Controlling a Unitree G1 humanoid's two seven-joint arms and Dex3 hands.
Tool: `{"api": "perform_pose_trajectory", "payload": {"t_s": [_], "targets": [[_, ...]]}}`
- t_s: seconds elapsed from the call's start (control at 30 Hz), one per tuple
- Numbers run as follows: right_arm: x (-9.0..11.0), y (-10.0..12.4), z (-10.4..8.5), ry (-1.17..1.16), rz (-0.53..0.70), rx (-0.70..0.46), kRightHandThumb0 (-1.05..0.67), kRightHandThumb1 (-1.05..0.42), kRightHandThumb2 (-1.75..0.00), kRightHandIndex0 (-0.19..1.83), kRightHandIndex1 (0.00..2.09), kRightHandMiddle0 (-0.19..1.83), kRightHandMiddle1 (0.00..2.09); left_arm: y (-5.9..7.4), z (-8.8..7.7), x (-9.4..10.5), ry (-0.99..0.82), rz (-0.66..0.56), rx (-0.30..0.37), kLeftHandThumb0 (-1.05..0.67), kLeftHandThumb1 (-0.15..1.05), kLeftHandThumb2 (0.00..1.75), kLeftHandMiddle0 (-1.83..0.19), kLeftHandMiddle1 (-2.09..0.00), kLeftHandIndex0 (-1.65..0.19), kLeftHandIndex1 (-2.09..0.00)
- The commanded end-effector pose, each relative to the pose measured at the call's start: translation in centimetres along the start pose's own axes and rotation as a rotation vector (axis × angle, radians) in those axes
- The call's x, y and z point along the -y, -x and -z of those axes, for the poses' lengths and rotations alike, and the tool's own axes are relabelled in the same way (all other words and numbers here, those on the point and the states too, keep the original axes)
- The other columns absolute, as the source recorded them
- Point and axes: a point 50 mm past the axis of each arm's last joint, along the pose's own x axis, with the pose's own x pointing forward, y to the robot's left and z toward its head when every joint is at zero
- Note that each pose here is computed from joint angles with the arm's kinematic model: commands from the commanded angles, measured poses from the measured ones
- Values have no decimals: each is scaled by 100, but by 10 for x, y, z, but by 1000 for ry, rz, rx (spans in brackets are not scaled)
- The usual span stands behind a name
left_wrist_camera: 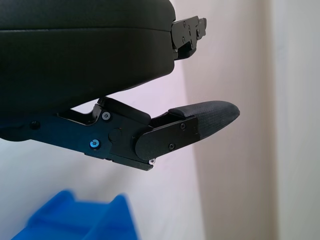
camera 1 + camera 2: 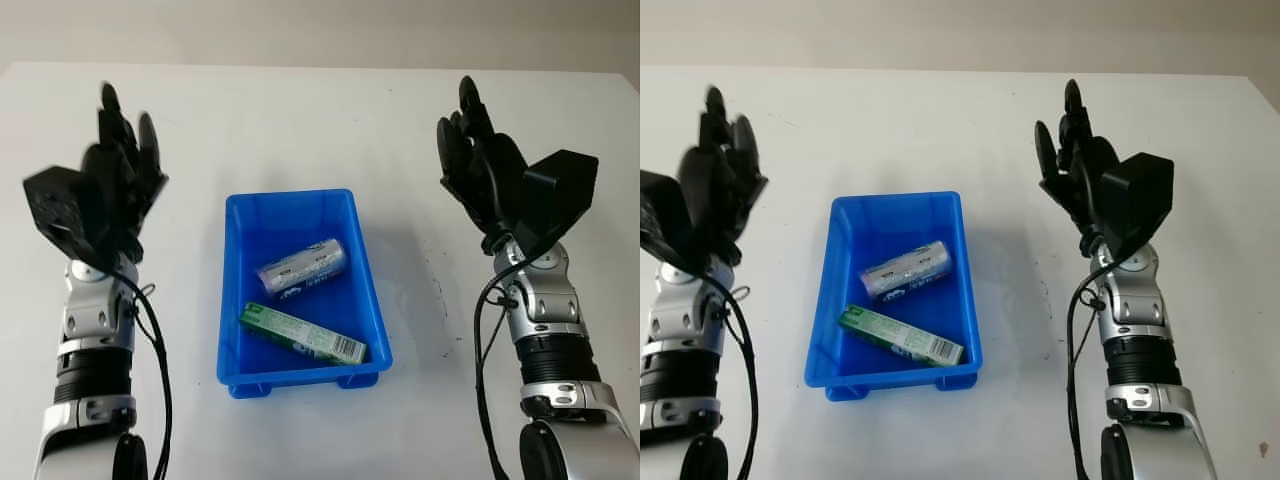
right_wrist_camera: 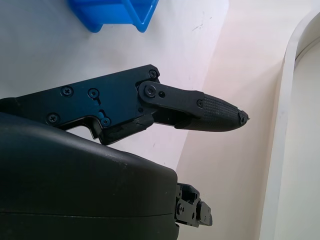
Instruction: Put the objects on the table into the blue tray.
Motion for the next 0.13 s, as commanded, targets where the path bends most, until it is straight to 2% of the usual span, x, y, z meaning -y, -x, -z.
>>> {"api": "perform_pose_trajectory", "payload": {"t_s": [0.0,0.1], "targets": [[0,-3,-6,-4,-2,29,-69,-105,-63,-19,0,-19,0,4,1,5,-3,12,-11,-74,105,71,19,0,19,0],[-1,-4,-6,-7,1,28,-69,-105,-63,-19,0,-19,0,6,1,8,8,25,-9,-74,105,71,19,0,19,0]]}}
